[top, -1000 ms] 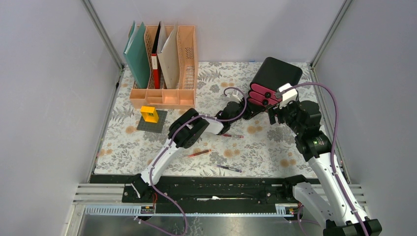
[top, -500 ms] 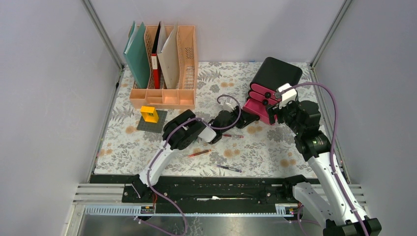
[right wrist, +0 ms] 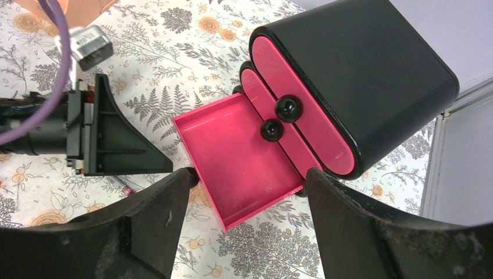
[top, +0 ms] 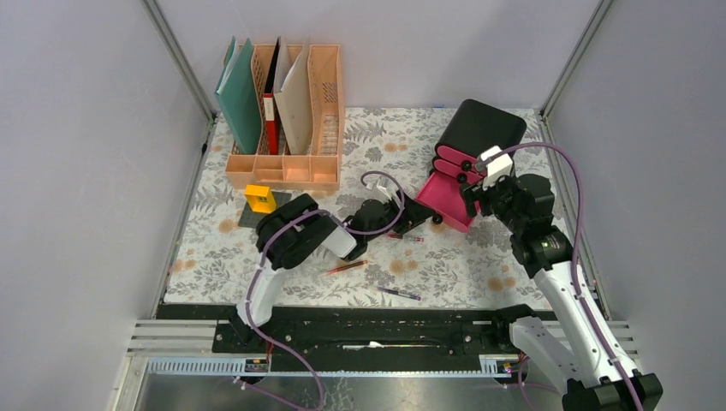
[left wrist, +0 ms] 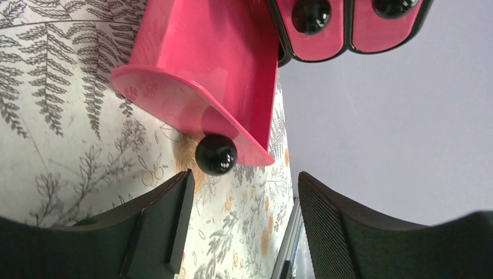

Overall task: Organize the desk
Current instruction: Open the drawer in the storage box.

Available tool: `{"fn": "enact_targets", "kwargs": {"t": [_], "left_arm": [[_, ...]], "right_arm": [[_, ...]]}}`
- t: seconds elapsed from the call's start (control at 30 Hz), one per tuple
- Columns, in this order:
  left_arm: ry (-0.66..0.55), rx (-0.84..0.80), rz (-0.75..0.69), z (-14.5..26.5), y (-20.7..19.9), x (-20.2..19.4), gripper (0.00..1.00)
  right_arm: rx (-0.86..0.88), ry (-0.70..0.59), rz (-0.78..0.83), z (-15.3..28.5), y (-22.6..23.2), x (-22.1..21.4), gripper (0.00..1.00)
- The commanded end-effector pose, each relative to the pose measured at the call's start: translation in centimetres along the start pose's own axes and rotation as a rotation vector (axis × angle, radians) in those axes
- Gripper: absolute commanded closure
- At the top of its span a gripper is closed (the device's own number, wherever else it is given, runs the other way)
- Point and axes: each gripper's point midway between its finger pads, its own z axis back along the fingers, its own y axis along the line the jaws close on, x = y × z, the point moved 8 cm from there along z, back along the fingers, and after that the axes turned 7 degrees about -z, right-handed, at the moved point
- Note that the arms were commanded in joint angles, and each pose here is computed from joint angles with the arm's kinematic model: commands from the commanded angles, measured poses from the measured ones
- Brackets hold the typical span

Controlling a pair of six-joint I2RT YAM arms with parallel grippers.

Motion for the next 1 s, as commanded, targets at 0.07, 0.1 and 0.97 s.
{"fn": "enact_targets", "kwargs": {"t": [0.07, 0.1, 0.97], "left_arm": [[-0.014, 0.008, -0.12, 2.5, -3.4, 0.9, 0.27], [-0.007, 0.03, -0.127, 2.9, -3.2, 0.8, 0.26], [-0.213, 0.409, -0.545, 18.7, -3.8, 2.8, 0.11]], "right_arm": [[0.027, -0.027, 0.007, -0.5, 0.1, 0.4, 0.2], [0.031, -0.027, 0.009, -0.5, 0.1, 0.3, 0.21], [0.693, 0.068, 0.057, 0.5, 5.7, -1.8, 0.0]]}}
